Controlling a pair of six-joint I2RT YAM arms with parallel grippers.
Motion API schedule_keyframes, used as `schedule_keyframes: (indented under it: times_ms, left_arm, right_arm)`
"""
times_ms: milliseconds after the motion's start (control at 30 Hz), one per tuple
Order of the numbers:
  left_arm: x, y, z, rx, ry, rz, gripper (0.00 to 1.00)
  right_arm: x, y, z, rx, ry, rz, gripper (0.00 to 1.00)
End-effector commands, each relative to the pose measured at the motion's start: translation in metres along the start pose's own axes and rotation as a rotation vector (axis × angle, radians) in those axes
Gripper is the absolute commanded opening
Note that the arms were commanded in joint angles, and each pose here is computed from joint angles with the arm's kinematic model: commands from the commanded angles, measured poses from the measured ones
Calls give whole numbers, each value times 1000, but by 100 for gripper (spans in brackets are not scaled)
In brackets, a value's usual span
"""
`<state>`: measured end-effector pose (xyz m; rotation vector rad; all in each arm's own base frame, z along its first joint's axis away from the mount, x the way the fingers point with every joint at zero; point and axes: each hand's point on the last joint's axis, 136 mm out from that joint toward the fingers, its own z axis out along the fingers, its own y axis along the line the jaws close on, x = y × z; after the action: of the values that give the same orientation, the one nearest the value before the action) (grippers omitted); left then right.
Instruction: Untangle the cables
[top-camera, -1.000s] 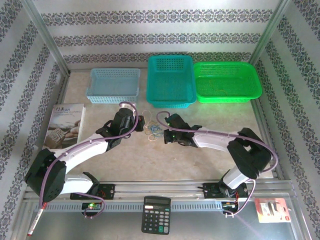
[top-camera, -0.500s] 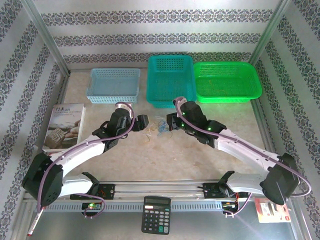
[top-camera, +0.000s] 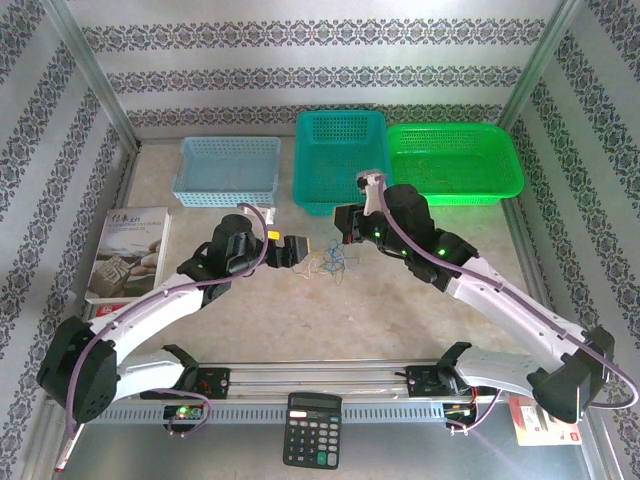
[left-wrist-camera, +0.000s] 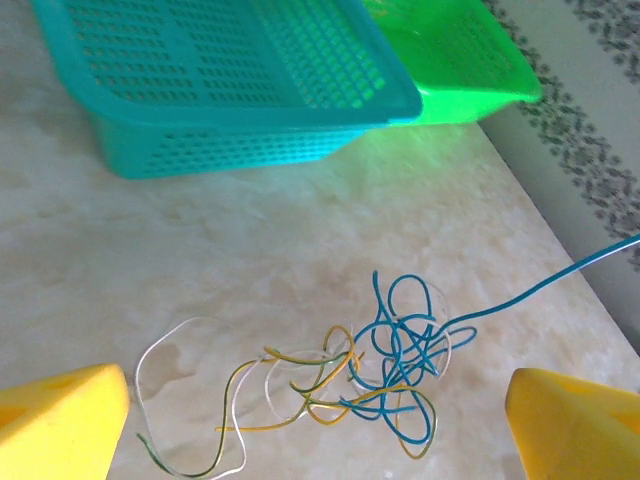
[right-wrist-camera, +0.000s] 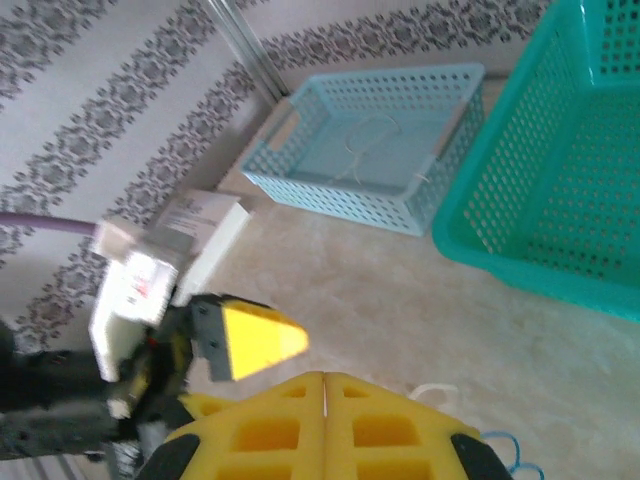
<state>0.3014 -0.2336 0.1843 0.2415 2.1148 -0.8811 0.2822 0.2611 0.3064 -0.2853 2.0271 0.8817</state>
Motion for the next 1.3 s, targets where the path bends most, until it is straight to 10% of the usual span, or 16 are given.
schedule_keyframes:
  times_ms: [0, 700, 1033, 1267]
  left_arm:
    - [-19, -33, 0, 160, -37, 68, 97]
    - [-18, -68, 50, 243, -26, 125, 95]
    - [31, -31, 87, 177, 64, 63, 47]
    - [76, -9, 88, 150, 147, 14, 41]
  right_arm:
    - [-31, 20, -18, -66, -75, 4, 0]
    - [-42, 47, -25, -149, -116, 43, 0]
    - [-84, 67, -46, -237, -224, 73, 0]
    - [-139, 62, -74, -255, -370, 103, 0]
